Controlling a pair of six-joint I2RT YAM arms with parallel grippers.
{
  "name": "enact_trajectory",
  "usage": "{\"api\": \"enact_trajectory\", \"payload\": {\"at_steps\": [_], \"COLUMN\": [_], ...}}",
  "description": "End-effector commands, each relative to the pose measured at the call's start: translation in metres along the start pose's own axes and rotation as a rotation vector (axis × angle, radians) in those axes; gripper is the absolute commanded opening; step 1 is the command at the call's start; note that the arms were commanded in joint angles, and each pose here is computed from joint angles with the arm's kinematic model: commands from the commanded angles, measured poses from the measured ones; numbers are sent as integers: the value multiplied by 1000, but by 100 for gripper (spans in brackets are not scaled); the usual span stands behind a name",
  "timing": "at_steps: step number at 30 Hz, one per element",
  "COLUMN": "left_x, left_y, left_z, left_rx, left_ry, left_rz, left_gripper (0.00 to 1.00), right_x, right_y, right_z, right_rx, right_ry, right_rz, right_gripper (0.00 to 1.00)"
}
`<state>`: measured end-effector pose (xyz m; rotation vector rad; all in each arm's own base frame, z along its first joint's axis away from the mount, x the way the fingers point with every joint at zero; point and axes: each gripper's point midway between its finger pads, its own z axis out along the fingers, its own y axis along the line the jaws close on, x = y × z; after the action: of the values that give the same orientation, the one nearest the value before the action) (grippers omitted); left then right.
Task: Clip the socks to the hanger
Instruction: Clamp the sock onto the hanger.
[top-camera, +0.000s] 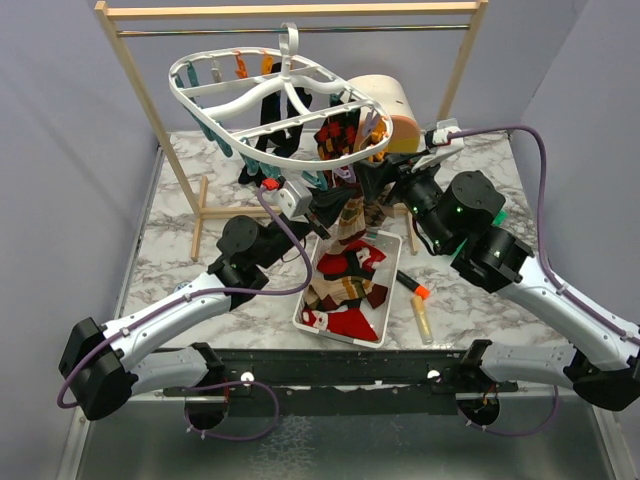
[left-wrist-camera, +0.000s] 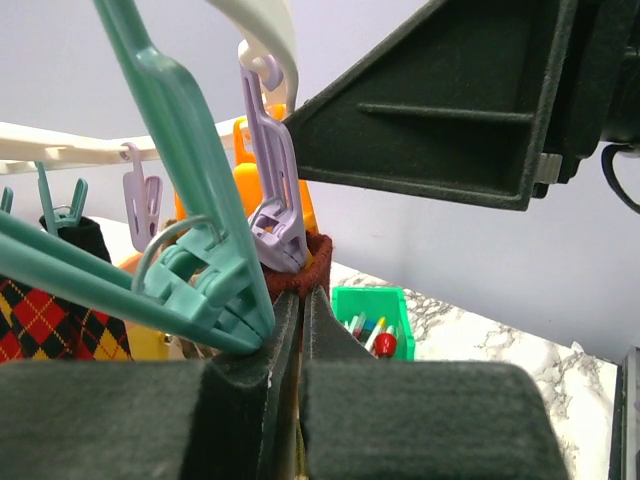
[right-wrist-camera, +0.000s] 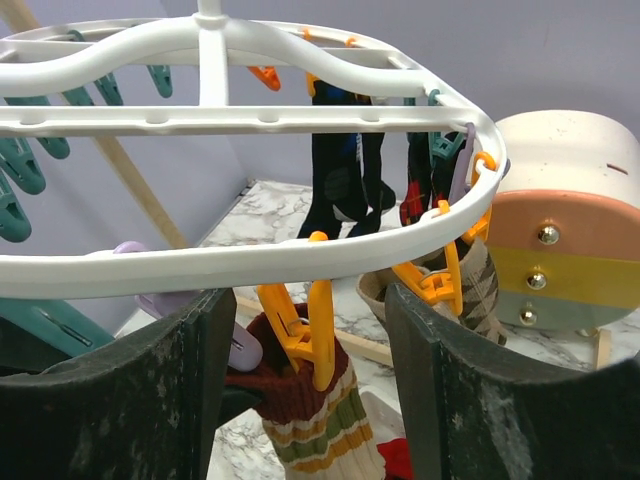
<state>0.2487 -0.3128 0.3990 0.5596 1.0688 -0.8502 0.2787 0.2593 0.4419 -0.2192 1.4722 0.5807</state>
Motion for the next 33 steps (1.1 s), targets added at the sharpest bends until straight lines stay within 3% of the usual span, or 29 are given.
{"api": "enact_trajectory", "payload": {"at_steps": [1, 6, 9, 13, 25, 33], "left_x": [-11, -8, -7, -7, 1, 15], "left_y": [-5, -3, -3, -3, -1, 2], "left_z": [3, 2, 1, 0, -4, -9], "left_rx": [20, 11, 10, 8, -8, -21], "left_ry": [-37, -32, -30, -29, -13, 16], "left_rz": [-6, -5, -7, -9, -10, -15], "left_gripper": [0, 0, 0, 0, 0, 0], "right_x": [8, 5, 4, 0, 10, 56], "right_y": [-1, -2, -2, -5, -8, -14], "right_z": [-8, -16, -23, -34, -71, -93], "right_rx": [-2, -11, -20, -25, -111, -163], "right_ry": [34, 46, 62, 69, 95, 153], "right_rz": [-6, -2, 0, 4, -24, -47], "right_gripper": [69, 78, 90, 96, 97, 96]}}
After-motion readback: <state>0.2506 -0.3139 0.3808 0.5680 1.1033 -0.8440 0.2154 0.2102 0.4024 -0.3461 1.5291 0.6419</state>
